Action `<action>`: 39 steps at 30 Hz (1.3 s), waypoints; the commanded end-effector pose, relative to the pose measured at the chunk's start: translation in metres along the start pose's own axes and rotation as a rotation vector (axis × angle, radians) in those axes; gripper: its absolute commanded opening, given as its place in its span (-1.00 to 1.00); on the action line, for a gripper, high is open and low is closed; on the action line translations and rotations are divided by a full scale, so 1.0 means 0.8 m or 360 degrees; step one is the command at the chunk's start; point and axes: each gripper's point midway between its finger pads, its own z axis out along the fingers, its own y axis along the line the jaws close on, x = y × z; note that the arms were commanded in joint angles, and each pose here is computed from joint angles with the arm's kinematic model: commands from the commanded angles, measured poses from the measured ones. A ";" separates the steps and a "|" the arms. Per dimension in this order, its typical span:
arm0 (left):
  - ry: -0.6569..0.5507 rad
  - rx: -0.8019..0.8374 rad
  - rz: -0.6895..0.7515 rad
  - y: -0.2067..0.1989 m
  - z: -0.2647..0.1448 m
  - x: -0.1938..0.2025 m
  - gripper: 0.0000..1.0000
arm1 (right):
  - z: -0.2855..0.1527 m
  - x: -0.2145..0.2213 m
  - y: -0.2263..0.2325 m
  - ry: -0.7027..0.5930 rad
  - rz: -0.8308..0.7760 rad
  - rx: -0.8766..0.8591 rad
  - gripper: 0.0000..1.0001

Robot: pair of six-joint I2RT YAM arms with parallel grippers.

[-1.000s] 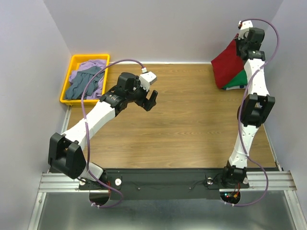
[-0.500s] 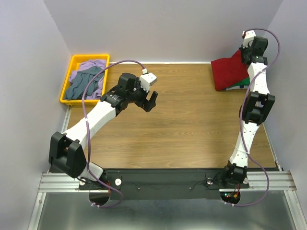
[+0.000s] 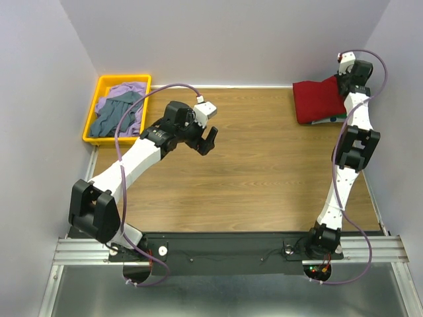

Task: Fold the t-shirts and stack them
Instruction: Neatly place the folded tshirt to the corner

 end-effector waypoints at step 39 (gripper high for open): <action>-0.0010 0.0101 -0.0002 0.019 -0.001 -0.035 0.97 | -0.029 -0.081 0.016 -0.0290 0.0051 0.0156 -0.46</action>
